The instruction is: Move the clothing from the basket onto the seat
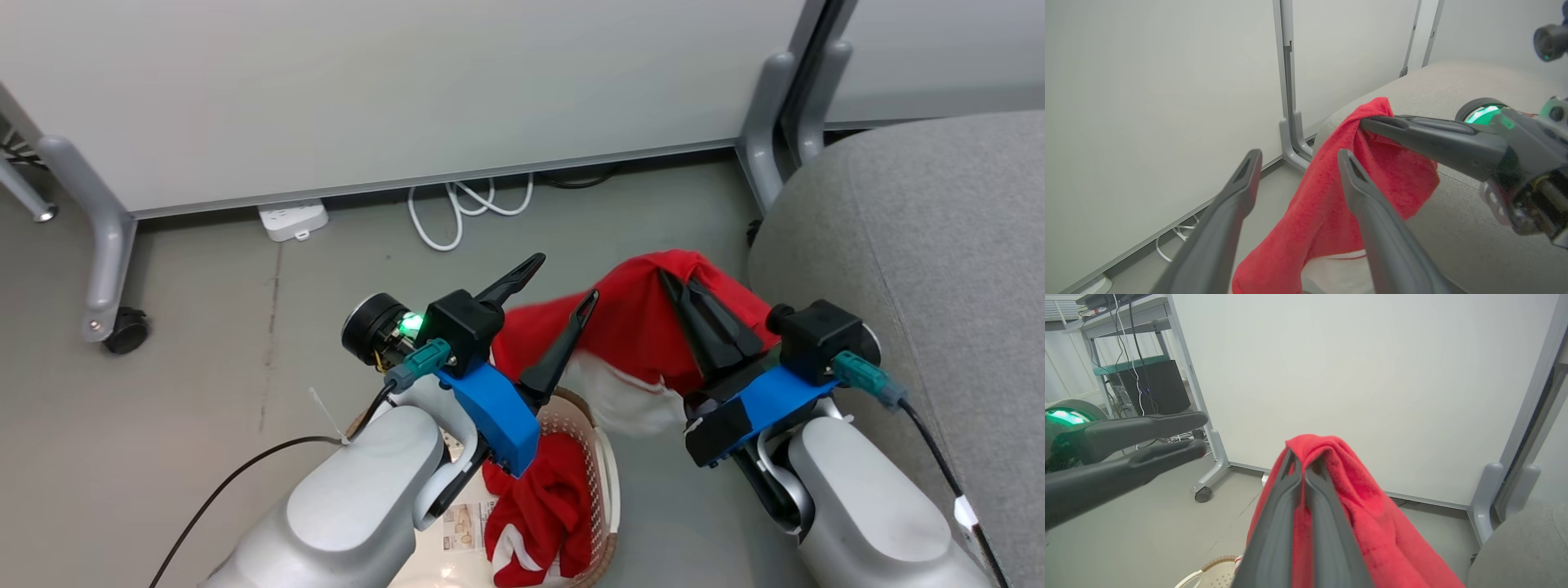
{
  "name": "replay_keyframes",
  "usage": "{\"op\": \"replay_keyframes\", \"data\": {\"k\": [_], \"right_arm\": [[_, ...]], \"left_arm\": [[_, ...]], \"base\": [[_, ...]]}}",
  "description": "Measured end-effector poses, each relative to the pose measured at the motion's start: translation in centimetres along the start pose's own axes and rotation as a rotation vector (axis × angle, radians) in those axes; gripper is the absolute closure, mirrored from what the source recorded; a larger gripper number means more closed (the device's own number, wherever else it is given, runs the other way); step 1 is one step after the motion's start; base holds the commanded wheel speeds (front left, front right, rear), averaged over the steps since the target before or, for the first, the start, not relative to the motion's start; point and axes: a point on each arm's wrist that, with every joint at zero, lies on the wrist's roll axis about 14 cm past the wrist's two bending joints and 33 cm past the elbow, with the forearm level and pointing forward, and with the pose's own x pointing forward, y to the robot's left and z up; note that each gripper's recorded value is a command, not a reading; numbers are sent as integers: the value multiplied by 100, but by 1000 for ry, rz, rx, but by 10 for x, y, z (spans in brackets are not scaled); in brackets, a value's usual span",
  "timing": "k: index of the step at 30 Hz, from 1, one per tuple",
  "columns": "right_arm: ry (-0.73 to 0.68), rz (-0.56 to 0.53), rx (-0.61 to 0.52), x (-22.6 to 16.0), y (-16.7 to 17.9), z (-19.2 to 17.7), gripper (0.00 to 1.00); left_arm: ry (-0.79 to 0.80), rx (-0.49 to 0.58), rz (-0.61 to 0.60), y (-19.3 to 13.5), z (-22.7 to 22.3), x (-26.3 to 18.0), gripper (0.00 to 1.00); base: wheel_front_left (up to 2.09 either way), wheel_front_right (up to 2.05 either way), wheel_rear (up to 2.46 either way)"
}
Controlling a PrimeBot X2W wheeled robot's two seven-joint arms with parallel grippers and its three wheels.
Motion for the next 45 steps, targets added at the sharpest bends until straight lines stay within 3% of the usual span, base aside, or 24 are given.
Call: {"op": "replay_keyframes", "data": {"k": [13, 28, 34, 45], "right_arm": [[-33, -208, -23, -32, -69, 12, 100], [-38, -479, -41, -106, -134, 15, 100], [-25, -594, -34, -143, -152, 11, 100], [-4, -645, -20, -156, -158, 1, 100]], "left_arm": [[8, -18, -137, -36, -12, 33, 0], [19, -38, -331, -97, -24, 61, 0], [25, -55, -402, -122, -29, 67, 0], [39, -76, -433, -133, -38, 69, 0]], "base": [[0, 0, 0], [0, 0, 0], [0, 0, 0], [0, 0, 0]]}}
